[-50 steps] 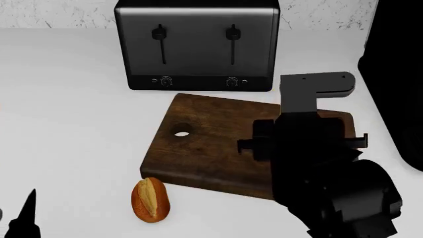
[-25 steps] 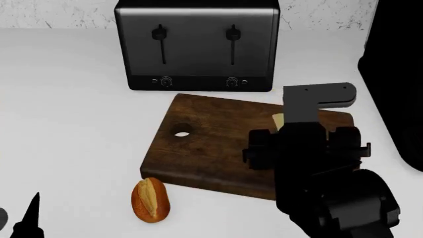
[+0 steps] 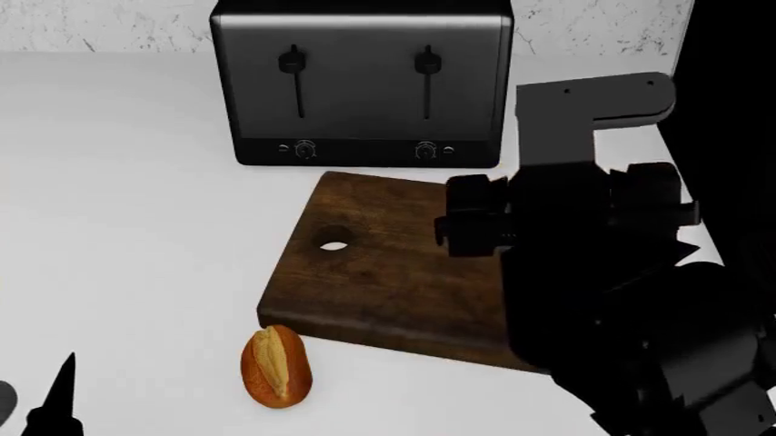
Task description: Place the bread and cheese on the cutting board.
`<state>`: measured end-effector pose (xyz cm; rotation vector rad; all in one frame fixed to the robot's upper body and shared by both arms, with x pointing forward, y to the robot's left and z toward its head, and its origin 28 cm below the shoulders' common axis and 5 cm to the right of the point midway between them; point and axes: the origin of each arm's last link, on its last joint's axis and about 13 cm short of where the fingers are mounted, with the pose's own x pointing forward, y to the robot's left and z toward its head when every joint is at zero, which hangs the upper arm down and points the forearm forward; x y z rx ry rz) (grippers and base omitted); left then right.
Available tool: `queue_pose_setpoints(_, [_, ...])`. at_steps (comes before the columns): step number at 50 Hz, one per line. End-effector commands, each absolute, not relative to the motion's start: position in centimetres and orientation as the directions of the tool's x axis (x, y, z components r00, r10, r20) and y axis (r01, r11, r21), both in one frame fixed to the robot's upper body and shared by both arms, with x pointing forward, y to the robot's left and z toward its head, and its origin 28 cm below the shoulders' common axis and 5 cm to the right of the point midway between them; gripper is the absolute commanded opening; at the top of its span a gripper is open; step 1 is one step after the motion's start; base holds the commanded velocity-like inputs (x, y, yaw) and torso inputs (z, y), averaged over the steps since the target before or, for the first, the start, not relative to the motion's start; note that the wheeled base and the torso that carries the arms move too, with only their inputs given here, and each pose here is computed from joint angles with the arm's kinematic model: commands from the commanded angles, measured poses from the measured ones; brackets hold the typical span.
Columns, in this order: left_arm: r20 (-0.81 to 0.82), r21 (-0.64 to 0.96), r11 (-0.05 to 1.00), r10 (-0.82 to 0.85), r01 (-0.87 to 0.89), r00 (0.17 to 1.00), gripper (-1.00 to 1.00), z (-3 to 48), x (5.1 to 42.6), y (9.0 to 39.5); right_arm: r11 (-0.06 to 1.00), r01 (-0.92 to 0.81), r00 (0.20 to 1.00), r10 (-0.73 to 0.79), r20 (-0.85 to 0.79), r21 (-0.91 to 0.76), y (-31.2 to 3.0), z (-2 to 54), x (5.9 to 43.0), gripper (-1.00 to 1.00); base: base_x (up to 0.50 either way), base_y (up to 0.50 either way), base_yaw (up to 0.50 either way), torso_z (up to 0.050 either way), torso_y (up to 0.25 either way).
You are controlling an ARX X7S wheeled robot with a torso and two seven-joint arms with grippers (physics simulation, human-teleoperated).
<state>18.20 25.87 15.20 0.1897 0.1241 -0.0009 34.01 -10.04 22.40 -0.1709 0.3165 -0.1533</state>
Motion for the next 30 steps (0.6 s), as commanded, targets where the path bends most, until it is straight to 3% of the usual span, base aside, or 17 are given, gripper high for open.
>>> queue_pose_setpoints(1, [-0.124, 0.184, 0.983, 0.013, 0.01, 0.992, 1.0, 15.5, 18.1, 25.8, 0.986, 0.014, 0.965, -0.056, -0.257, -0.164, -8.8, 24.7, 31.7, 1.0, 0.0, 0.0, 0.0, 0.0, 0.0])
queue_pose_setpoints(18, [-0.122, 0.185, 0.983, 0.023, 0.0, 0.992, 1.0, 15.5, 18.1, 26.0, 0.967, -0.191, 0.951, 0.139, -0.276, -0.171, -4.8, 24.9, 28.4, 1.0, 0.0, 0.0, 0.0, 0.0, 0.0])
queue_pose_setpoints(30, [-0.114, 0.181, 0.984, 0.024, -0.003, 0.993, 1.0, 15.8, 18.1, 26.0, 0.945, -0.301, 0.927, 0.258, -0.273, -0.129, -1.5, 24.5, 28.8, 1.0, 0.0, 0.0, 0.0, 0.0, 0.0])
